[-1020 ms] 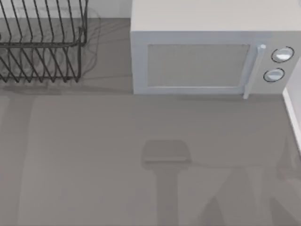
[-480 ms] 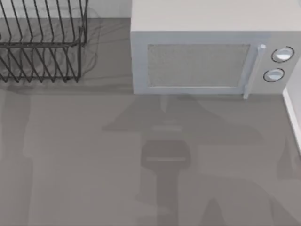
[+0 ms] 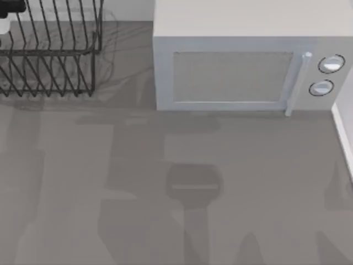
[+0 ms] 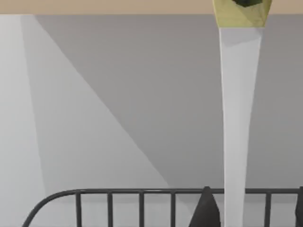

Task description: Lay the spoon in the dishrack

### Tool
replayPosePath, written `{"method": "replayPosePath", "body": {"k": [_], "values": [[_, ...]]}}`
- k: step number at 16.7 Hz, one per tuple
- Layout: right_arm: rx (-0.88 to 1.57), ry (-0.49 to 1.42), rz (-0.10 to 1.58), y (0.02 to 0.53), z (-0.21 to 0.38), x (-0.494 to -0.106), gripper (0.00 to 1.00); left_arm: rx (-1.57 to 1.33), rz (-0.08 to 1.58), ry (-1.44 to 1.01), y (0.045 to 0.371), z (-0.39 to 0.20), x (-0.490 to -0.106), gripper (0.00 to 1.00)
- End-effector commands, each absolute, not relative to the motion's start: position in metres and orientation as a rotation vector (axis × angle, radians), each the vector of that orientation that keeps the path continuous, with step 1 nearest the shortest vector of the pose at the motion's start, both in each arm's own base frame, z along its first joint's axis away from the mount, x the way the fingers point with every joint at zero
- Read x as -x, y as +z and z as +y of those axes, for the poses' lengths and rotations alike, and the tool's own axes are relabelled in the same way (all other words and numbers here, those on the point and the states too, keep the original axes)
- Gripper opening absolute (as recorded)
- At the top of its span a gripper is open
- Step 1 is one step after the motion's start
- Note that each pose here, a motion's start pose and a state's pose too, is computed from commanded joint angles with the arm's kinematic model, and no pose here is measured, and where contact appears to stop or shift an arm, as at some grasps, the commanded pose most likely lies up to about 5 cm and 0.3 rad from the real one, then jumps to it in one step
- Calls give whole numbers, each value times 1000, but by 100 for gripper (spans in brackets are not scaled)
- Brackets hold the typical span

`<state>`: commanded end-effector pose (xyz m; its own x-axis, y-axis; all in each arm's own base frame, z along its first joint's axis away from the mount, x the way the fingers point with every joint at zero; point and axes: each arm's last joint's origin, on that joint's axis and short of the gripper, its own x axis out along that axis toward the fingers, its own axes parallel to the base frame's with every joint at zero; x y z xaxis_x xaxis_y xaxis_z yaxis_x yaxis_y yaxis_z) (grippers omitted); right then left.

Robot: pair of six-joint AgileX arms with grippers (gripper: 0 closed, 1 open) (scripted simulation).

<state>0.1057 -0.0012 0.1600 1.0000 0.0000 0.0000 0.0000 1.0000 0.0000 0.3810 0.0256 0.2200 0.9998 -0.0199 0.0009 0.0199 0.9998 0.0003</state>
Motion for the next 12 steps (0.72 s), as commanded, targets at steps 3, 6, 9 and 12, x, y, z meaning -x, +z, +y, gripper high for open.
{"method": "replayPosePath", "body": {"k": [3, 6, 9, 12], "values": [[0, 0, 0, 160, -1, -106, 100, 0, 0, -20, 218, 25, -381, 0], [0, 0, 0, 160, -1, -106, 100, 0, 0, -20, 218, 25, -381, 8], [0, 0, 0, 160, -1, -106, 100, 0, 0, -20, 218, 25, -381, 30], [0, 0, 0, 160, -1, -106, 100, 0, 0, -20, 218, 25, -381, 53]]}}
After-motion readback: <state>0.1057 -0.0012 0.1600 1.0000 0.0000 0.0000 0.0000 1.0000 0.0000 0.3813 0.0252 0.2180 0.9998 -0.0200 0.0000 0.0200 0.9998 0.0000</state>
